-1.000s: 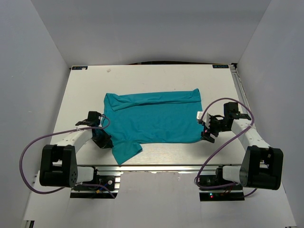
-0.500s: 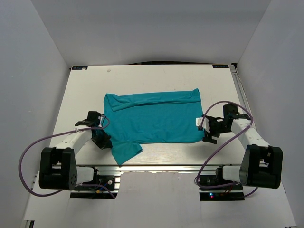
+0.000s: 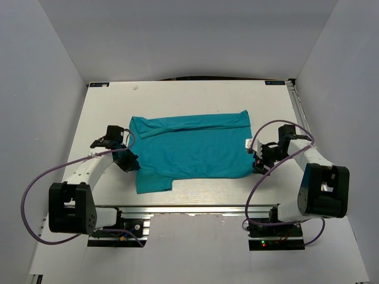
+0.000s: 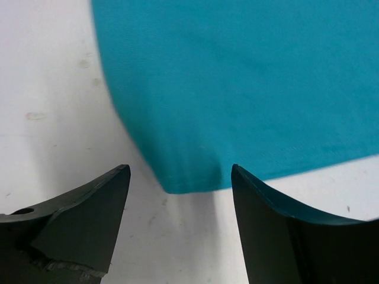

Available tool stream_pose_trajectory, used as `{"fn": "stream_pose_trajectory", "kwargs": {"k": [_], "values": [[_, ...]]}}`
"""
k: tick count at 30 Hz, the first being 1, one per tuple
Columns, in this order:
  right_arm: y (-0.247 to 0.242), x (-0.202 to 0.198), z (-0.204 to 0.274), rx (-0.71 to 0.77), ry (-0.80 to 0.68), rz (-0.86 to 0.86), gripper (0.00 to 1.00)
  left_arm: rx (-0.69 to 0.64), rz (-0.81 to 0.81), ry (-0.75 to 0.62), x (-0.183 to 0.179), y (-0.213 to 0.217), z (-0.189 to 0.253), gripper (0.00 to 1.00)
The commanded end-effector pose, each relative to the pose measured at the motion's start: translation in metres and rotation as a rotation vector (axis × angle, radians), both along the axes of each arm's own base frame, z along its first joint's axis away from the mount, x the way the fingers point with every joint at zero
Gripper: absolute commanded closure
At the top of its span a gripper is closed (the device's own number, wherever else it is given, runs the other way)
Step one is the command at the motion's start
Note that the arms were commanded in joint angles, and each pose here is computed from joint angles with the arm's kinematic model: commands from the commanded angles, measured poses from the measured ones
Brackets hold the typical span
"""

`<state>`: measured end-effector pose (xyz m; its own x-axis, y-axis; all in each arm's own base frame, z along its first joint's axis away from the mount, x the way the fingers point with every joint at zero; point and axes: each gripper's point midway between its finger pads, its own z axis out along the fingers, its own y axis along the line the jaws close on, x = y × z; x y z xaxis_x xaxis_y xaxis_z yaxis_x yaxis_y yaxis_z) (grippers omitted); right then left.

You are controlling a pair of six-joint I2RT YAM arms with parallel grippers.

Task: Fold and stack the t-shirts
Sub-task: Grap the side of the flattened tshirt closest away from the robot with both arms

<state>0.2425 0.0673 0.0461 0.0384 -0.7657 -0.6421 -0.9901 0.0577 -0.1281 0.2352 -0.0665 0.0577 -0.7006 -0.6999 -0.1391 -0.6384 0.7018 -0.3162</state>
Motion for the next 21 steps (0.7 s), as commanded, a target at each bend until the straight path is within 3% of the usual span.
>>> {"fn": "stream_pose_trajectory", "kwargs": {"k": [1,13,21], "values": [[0.000,0.020,0.020,0.077,0.058,-0.150,0.25,0.006,0.012,-0.059,0.023,0.001,0.015,1.00],[-0.007,-0.023,0.006,0.097,0.341,-0.360,0.30,-0.024,0.008,-0.065,0.025,-0.003,0.013,1.00],[-0.012,-0.018,-0.012,0.108,0.405,-0.455,0.29,-0.050,0.007,-0.063,0.021,-0.007,0.009,1.00]]}}
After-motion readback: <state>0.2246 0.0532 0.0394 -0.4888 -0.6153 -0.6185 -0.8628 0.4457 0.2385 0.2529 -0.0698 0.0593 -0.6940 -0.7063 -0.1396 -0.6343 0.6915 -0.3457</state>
